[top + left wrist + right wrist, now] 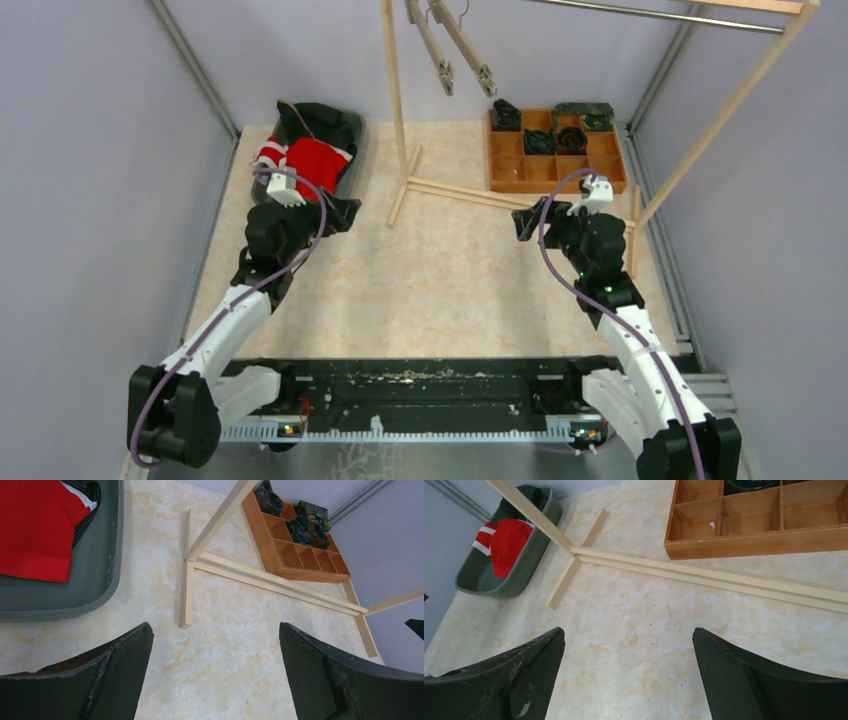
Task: Clip the underwear to the hanger
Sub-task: Pick up the hanger from the clothesline.
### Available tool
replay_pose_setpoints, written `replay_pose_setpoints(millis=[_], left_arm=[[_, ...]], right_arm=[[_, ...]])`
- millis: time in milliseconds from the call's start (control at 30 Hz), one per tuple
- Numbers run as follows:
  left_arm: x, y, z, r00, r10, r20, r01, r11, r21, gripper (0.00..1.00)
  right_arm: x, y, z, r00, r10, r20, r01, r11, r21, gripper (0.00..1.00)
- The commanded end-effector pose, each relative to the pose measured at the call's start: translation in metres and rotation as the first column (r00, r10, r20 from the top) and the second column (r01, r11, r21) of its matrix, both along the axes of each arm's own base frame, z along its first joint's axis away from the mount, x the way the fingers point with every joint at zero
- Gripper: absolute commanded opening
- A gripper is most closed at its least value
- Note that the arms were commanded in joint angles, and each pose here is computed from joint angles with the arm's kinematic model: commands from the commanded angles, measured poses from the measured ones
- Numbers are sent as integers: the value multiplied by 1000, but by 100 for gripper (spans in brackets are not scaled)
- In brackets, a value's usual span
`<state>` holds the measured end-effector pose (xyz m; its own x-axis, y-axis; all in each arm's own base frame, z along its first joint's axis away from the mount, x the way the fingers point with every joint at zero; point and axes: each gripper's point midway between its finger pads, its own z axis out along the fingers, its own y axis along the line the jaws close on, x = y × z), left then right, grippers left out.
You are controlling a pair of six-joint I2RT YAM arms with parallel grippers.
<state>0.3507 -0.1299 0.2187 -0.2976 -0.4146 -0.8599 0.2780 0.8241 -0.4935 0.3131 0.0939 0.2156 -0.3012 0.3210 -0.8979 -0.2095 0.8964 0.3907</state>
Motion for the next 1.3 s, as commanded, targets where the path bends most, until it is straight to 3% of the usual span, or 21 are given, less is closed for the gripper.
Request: replay_pose_setpoints(millis=[0, 133, 433, 733, 900, 1267], left_arm=[[-5, 5, 20, 998, 17, 68, -16, 1000, -12, 100], [-8, 16, 14, 995, 101, 9, -100, 993, -71, 100], [-8, 10, 24, 999, 53, 7, -53, 998, -33, 100], [-15, -11, 41, 995, -81, 56, 82, 997, -14, 100], [-10, -13, 39, 996, -82, 40, 82, 997, -2, 100], [8, -8, 31, 999, -35, -8, 35, 999, 17, 100]], right_arm=[[3, -6, 28, 995, -52, 90, 49, 998, 35, 99], [0, -3, 28, 998, -20, 61, 20, 1000, 5, 99], [-8, -3, 62, 997, -4, 80, 5, 1000, -14, 97], [-15, -1, 177, 968, 12, 250, -9, 1000, -15, 95], [-19, 17, 240, 930, 76, 359, -83, 997, 4, 94], [12, 61, 302, 898, 156, 411, -126, 987, -99, 93]])
